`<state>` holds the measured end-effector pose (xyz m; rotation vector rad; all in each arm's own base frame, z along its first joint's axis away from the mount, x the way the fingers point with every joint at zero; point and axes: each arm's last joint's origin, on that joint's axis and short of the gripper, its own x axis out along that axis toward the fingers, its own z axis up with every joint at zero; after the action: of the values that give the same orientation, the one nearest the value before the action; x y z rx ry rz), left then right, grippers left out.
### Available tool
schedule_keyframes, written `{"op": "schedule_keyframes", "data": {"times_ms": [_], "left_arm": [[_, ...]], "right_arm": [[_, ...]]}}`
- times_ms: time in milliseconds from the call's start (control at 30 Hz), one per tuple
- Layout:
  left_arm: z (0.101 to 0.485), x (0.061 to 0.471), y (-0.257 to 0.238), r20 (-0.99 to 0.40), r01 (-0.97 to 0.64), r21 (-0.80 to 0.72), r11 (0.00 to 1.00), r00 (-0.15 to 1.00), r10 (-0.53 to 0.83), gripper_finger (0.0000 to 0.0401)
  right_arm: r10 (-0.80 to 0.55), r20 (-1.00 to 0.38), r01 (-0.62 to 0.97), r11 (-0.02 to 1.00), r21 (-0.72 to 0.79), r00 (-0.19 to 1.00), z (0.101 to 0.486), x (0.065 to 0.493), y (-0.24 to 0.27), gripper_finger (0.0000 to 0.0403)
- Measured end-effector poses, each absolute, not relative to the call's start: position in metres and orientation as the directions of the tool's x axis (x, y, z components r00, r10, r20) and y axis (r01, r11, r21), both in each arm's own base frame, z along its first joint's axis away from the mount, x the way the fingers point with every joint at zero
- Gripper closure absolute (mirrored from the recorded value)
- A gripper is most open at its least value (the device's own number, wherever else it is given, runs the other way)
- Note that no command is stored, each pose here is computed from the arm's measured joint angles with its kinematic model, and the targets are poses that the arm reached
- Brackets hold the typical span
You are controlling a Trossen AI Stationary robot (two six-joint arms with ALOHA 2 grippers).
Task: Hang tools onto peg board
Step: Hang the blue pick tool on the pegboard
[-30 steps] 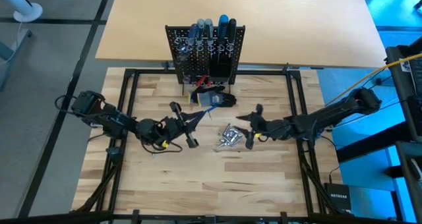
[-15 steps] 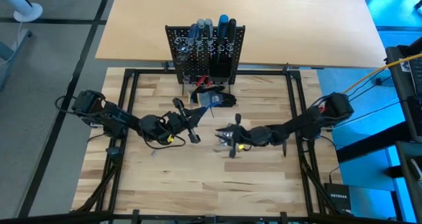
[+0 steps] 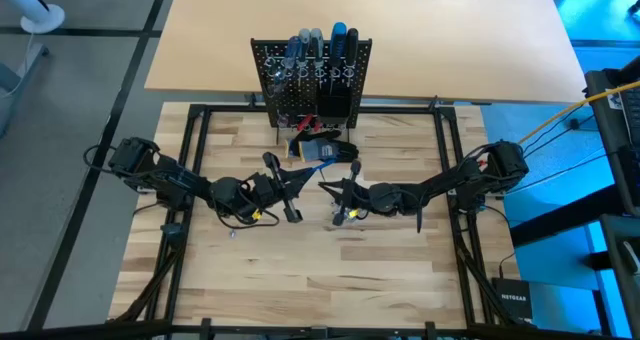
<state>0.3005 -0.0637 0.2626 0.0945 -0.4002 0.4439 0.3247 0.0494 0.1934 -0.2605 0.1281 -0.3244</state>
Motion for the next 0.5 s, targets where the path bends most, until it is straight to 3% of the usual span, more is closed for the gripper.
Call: {"op": "schedule_keyframes", "data": {"times_ms": [500], "left_arm": [[0.258, 0.297, -0.08, 0.33, -0.474, 0.045, 0.879, 0.838, 0.435, 0.0396]], "right_arm": [[-0.462, -0.086, 0.377, 0.806, -0.457, 0.883, 0.196, 0.319, 0.054, 0.0394]]}}
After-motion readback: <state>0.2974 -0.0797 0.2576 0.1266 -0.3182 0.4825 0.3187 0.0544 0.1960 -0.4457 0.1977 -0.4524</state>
